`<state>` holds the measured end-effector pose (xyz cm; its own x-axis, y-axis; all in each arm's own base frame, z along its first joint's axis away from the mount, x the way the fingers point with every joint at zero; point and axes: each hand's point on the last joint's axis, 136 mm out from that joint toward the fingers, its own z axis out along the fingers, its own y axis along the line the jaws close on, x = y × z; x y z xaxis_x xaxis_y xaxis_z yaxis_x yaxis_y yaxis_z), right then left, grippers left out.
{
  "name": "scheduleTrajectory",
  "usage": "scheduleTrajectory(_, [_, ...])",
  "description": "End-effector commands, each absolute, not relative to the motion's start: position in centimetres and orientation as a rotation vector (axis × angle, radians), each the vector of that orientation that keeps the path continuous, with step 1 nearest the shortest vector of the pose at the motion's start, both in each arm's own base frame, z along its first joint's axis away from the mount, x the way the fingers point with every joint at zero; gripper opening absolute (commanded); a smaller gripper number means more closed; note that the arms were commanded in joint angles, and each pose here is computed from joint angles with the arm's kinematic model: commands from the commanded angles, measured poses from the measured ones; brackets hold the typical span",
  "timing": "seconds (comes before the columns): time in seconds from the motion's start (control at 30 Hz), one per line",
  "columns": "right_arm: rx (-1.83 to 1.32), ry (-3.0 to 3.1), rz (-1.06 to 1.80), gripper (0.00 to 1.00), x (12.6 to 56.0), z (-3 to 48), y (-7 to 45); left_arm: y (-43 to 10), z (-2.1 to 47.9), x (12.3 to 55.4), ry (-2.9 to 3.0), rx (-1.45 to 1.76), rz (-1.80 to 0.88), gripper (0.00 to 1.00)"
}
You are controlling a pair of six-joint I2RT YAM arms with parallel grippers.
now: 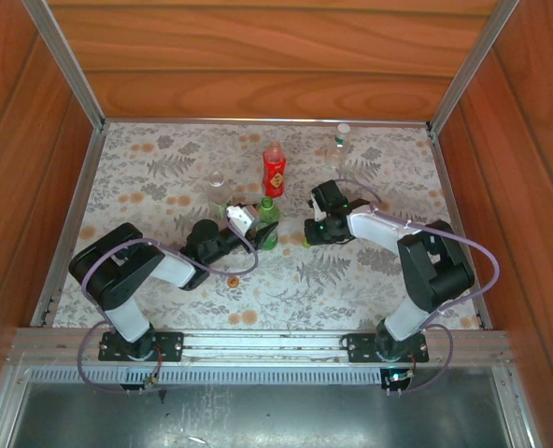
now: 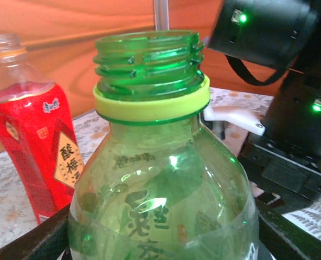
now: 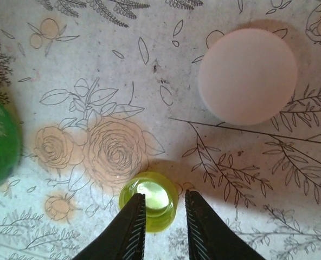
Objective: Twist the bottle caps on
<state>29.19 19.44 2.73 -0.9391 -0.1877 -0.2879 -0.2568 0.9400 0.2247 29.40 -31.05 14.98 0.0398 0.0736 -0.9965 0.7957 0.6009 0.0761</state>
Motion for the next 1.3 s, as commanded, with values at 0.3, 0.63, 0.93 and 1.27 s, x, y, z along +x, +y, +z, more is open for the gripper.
scheduleTrajectory(0.3, [-0.347, 2.874, 0.382, 0.05, 28.3, 1.2, 18.9, -30.1, 13.2, 29.8, 1.507, 0.802, -0.609, 0.85])
scheduleTrajectory(0.63, [-0.380, 2.674, 0.455, 0.00, 29.1, 5.7, 19.4, -28.4, 16.1, 28.6, 1.509, 0.700, -0.641, 1.00])
scheduleTrajectory(0.93, [-0.428, 2.275, 0.562, 0.00, 30.1, 11.6, 20.2, -28.4, 18.9, 24.9, 1.562, 0.645, -0.732, 1.00])
scheduleTrajectory(1.27, [-0.529, 1.927, 0.634, 0.02, 28.9, 16.9, 20.7, -34.1, 20.8, 20.6, 1.622, 0.583, -1.017, 0.92])
